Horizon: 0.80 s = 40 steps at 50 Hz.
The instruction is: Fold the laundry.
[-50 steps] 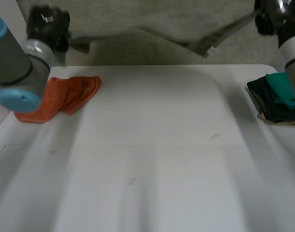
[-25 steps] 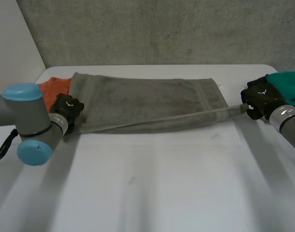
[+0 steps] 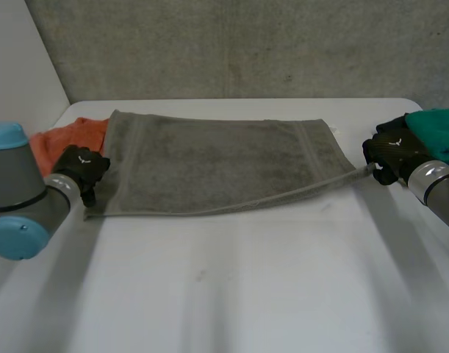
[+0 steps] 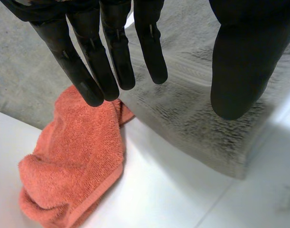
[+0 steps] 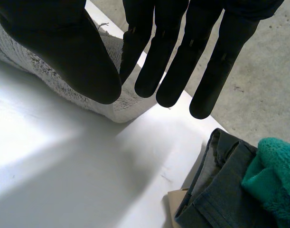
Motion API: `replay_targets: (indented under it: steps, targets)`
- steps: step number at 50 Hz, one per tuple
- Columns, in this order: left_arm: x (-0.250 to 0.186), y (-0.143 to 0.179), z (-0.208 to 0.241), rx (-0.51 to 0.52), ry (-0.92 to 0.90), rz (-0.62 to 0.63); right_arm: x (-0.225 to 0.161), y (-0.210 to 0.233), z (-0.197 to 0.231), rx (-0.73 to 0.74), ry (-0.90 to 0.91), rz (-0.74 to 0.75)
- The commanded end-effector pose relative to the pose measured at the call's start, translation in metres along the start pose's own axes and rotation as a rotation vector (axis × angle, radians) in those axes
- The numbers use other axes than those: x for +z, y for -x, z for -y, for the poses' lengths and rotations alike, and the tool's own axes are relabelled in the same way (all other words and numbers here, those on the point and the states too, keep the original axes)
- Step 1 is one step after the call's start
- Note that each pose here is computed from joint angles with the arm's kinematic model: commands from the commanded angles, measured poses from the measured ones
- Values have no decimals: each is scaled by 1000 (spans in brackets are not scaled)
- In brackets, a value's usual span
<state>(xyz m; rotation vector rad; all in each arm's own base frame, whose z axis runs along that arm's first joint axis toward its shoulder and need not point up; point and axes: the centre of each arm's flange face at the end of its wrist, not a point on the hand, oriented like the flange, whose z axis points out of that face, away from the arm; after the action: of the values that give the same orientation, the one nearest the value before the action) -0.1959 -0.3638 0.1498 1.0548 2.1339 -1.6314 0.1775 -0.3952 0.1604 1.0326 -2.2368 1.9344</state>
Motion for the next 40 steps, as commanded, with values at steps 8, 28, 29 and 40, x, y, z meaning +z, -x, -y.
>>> replay_targets:
  steps: [8,28,29,40]
  targets:
    - [-9,3,-29,-40,83,-106,-1,6,-4,-14,12,15]
    - [26,-3,-32,33,0,-72,-2,12,-8,-27,25,31]
    - [29,-4,-33,29,0,-76,-2,12,-8,-27,25,31]
    - [22,4,-20,9,-9,-104,-10,12,-5,-37,42,37]
